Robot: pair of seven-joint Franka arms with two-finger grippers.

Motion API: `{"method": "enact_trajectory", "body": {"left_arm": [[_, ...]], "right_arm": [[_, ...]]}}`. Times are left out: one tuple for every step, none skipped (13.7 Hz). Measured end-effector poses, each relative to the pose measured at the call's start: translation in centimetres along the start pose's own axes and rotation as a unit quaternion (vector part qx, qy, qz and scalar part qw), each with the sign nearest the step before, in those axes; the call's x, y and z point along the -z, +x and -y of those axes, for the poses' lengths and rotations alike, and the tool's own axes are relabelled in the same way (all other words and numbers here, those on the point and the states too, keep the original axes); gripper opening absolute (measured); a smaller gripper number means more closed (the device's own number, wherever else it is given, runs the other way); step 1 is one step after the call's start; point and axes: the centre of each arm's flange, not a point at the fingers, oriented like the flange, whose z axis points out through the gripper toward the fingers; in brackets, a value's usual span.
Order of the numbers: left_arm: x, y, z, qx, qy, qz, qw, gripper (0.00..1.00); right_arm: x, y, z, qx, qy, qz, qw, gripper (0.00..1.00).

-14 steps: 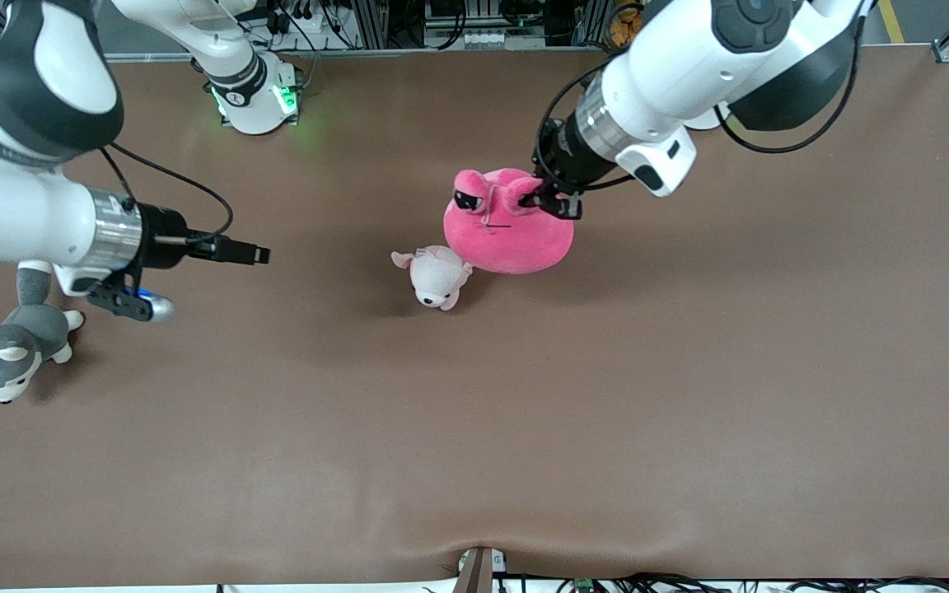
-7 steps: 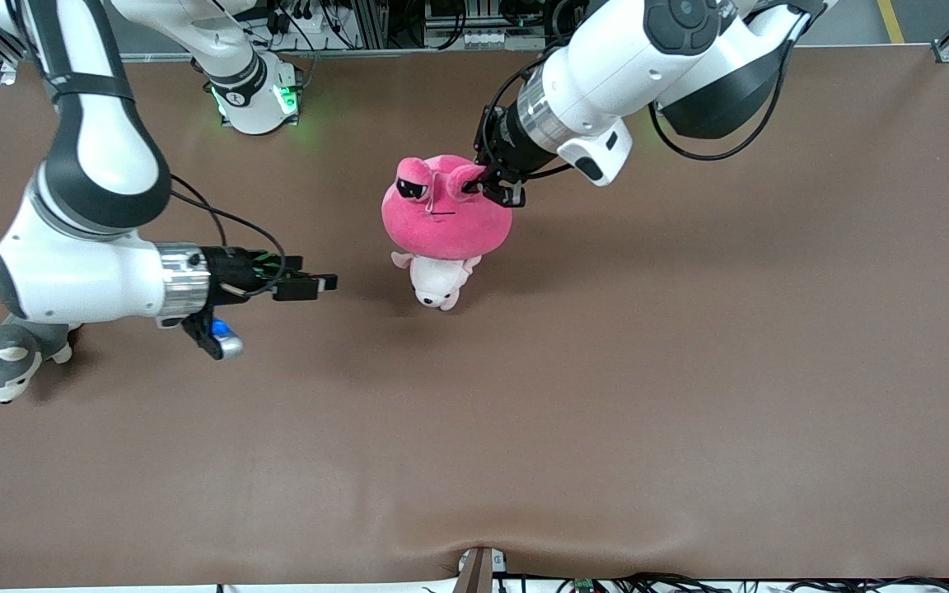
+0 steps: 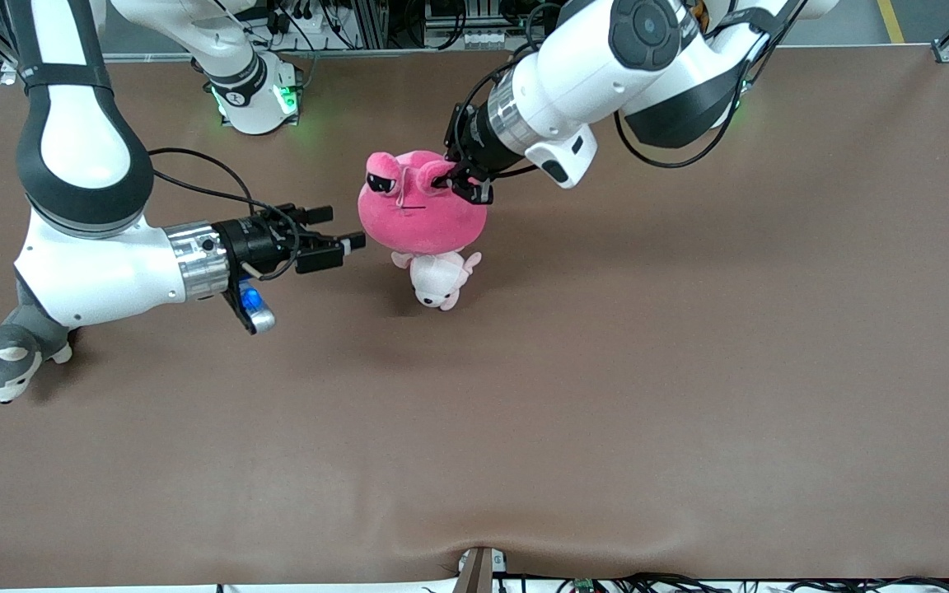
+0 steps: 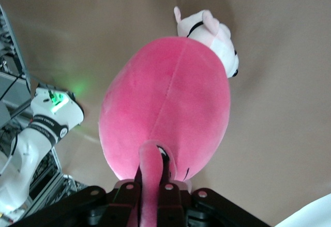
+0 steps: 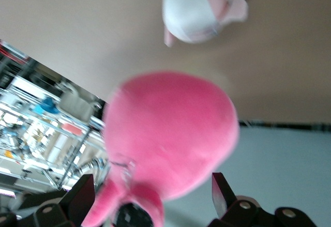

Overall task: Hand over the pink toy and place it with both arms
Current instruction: 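Grasp the pink toy with the right gripper beside the left gripper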

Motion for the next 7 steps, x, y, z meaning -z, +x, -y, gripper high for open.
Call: {"method": "enact_trajectory", "body": {"left_arm": [[-0.3, 0.1, -0.3, 0.003, 0.002, 0.001, 1.0, 0.11], [-0.5, 0.1, -0.6, 0.004, 0.003, 0.002, 1.0, 0.11], [-0.7, 0.2, -0.7, 0.005, 0.004, 0.002, 1.0, 0.11], [-0.7, 0.2, -0.7, 0.006, 0.004, 0.002, 1.0, 0.11], [-0.7, 0.1, -0.7, 0.005, 0.004, 0.002, 1.0, 0.11], [-0.6, 0.1, -0.7, 0.005, 0.004, 0.003, 1.0, 0.11], [-0.6, 0.1, -0.7, 0.005, 0.004, 0.003, 1.0, 0.11]], "right_arm": [[-0.6, 0.3, -0.5, -0.008, -0.004, 0.018, 1.0, 1.0], [-1.2, 0.6, -0.9, -0.016, -0.005, 0.038, 0.999, 1.0], [-1.8, 0.8, -1.3, -0.023, -0.004, 0.055, 0.998, 1.0], [-2.2, 1.0, -1.5, -0.027, 0.001, 0.067, 0.997, 1.0], [-2.4, 1.1, -1.6, -0.03, 0.009, 0.076, 0.997, 1.0], [-2.6, 1.1, -1.4, -0.031, 0.017, 0.085, 0.996, 1.0], [-2.7, 1.0, -1.2, -0.034, 0.026, 0.091, 0.995, 1.0]]}}
